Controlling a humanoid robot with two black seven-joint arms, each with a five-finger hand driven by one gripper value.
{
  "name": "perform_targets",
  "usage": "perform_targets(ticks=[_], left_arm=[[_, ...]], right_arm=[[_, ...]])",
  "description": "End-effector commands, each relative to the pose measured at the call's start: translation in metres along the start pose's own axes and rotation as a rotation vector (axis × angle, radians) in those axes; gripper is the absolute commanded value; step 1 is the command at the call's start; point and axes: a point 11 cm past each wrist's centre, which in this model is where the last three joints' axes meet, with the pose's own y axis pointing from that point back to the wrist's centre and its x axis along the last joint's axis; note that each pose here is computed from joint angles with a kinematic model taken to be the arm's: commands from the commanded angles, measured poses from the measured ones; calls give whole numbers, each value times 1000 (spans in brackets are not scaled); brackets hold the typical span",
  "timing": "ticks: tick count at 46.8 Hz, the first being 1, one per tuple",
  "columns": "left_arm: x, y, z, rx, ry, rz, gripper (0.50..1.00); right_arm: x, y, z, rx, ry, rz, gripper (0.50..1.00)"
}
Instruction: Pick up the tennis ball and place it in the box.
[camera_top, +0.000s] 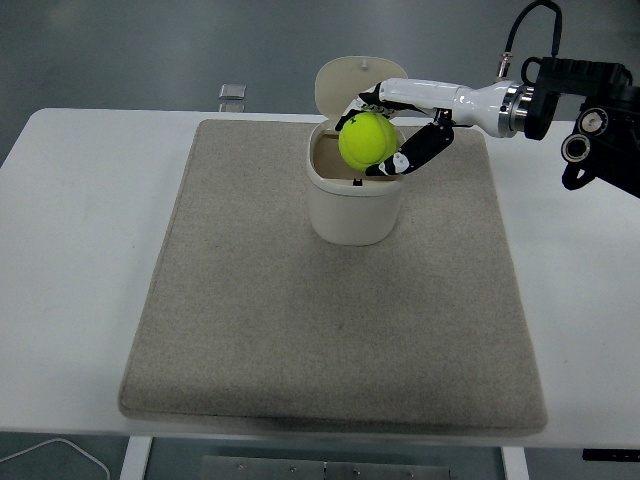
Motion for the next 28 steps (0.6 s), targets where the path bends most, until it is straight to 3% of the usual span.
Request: perform_targets(ticks=[1, 9, 24, 28], left_arm=[[0, 0, 0, 0, 0, 1, 990], [0, 0, 0, 0, 0, 1, 992], [0, 0, 0, 0, 0, 1, 992], [0, 0, 0, 0, 0, 0, 992]], right_arm=[[0, 0, 1, -4, 3, -1, 768], [1, 1, 3, -9, 3, 2, 821], [0, 0, 3, -8, -1, 1, 866], [0, 0, 3, -8, -1, 1, 903]])
